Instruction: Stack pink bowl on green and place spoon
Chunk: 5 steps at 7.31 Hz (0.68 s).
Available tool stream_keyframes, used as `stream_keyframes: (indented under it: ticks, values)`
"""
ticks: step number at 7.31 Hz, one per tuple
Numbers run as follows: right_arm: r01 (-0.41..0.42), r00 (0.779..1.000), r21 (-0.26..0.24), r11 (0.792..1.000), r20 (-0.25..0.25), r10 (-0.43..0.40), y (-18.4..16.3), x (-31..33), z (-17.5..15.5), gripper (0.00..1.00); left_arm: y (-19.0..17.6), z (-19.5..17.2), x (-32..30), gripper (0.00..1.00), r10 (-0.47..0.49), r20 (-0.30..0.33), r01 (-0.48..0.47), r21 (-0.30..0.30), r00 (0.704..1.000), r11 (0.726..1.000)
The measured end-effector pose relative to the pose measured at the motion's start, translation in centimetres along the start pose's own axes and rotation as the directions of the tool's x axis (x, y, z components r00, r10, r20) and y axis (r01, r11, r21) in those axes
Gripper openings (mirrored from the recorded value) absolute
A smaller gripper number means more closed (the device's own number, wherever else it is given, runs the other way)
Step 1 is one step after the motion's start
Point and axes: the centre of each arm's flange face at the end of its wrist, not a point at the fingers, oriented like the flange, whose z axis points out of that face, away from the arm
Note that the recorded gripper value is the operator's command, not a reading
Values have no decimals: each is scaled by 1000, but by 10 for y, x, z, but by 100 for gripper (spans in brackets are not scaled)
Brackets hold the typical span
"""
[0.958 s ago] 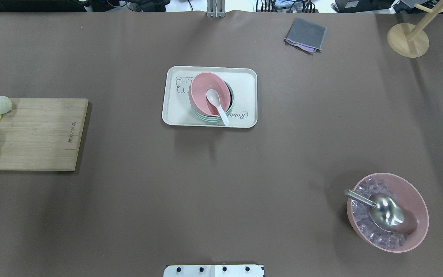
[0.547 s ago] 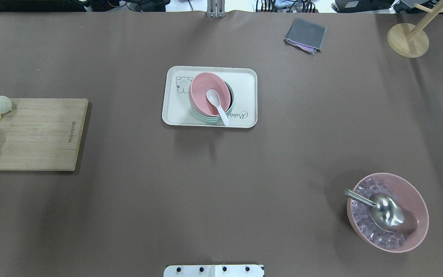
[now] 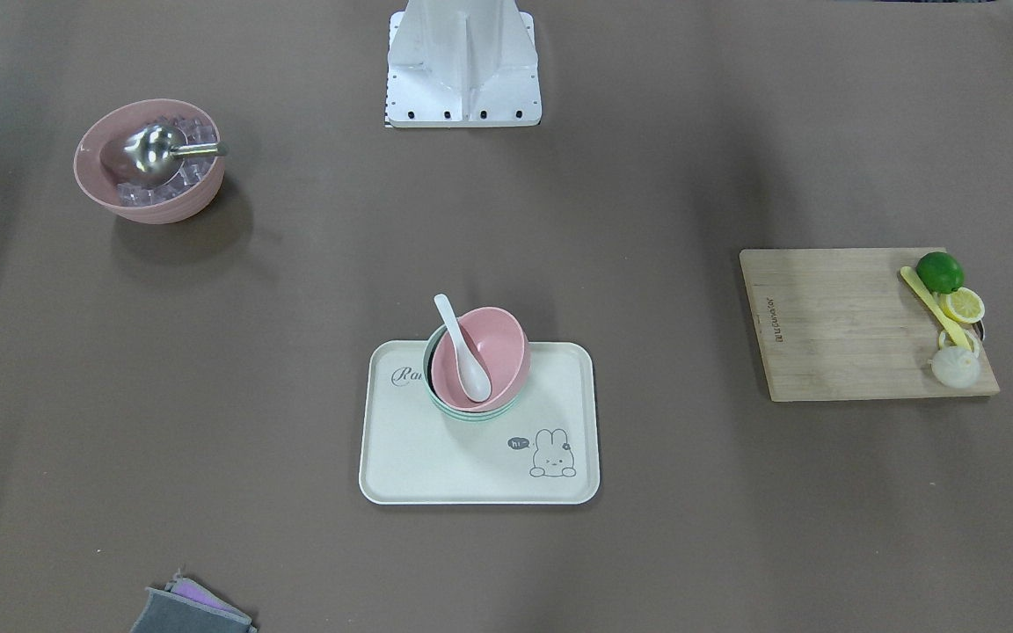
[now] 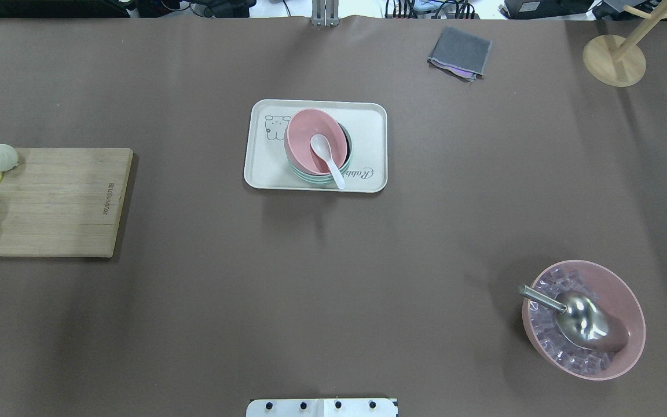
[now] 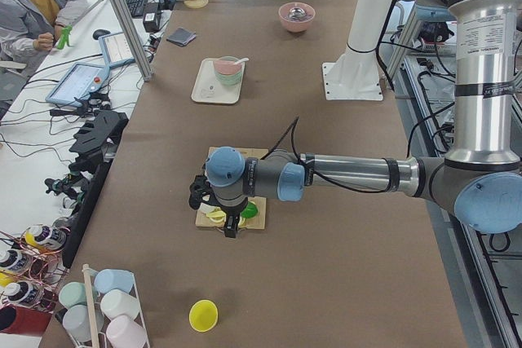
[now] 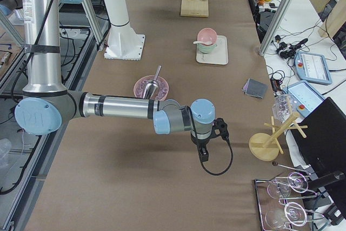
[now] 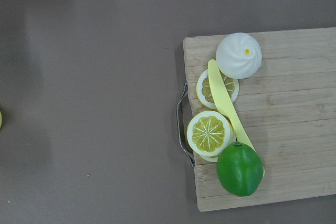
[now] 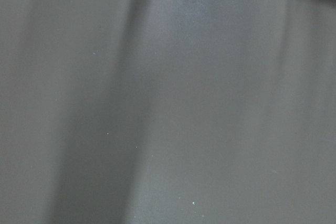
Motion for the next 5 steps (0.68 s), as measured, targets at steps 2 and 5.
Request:
stream_keyframes:
  ticks: [2,5]
  values:
    - [1,1000,5,1000,1,-1,5,-4,-4,100,0,0,-1,98,0,7,0,1,1000,1000]
    - [-7,1000,5,1000,2,7,8,-4,-4,100,-2,-3,2,98,7,9,-7,7,1000,1000]
